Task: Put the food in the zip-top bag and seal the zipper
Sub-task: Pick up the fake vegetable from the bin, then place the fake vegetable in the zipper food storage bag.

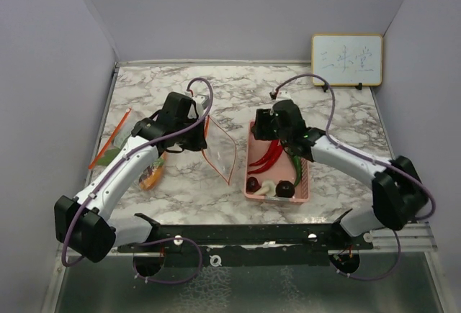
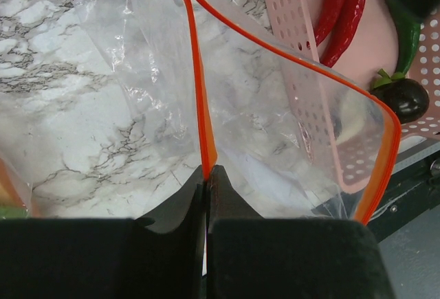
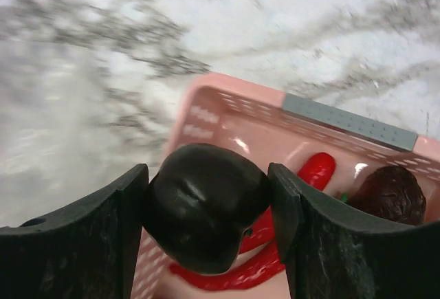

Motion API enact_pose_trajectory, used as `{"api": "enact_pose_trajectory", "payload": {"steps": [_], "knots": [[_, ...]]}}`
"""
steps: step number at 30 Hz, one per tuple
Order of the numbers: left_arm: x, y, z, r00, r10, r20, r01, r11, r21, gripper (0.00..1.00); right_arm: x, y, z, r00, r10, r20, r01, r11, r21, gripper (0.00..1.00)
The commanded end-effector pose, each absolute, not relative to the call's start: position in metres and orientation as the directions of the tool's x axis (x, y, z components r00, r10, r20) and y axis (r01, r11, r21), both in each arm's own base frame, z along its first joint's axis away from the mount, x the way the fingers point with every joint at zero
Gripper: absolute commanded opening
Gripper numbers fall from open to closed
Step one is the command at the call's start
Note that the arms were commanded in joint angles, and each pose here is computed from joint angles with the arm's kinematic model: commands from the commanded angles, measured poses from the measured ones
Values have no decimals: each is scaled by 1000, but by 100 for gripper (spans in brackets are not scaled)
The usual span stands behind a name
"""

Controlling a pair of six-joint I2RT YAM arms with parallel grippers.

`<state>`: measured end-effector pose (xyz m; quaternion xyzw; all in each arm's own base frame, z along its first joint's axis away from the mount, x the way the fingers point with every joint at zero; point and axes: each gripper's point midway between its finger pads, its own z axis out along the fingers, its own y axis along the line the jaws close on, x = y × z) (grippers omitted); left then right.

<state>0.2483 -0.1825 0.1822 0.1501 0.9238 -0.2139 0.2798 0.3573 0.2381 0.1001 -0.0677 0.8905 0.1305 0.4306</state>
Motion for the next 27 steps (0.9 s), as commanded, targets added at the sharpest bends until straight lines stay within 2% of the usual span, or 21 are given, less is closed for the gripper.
{"api": "enact_pose_trajectory", "payload": {"steps": [1, 6, 10, 12, 15, 21, 25, 27], "knots": [[257, -189, 185, -784, 159, -600, 417, 850, -321, 0, 311, 280, 207, -503, 32, -864, -541, 767, 344, 12], [259, -191, 193, -773, 153, -616, 426, 844, -325, 0, 229, 340, 289, -420, 18, -907, -825, 410, 390, 12], [259, -196, 199, -766, 146, -627, 440, 829, -345, 0, 196, 378, 305, -440, 34, -898, -864, 259, 433, 12], [258, -199, 201, -766, 145, -627, 447, 820, -357, 0, 202, 389, 294, -470, 38, -882, -842, 281, 461, 12], [256, -200, 205, -761, 142, -633, 456, 811, -366, 0, 225, 393, 268, -509, 41, -860, -781, 399, 481, 17], [251, -197, 214, -748, 141, -648, 465, 808, -361, 0, 266, 370, 232, -521, 72, -851, -621, 652, 435, 47], [248, -197, 215, -747, 136, -651, 466, 805, -366, 0, 268, 359, 244, -491, 84, -867, -610, 677, 411, 75], [248, -198, 214, -749, 132, -649, 466, 802, -374, 0, 266, 354, 254, -473, 83, -877, -616, 681, 397, 84]]}}
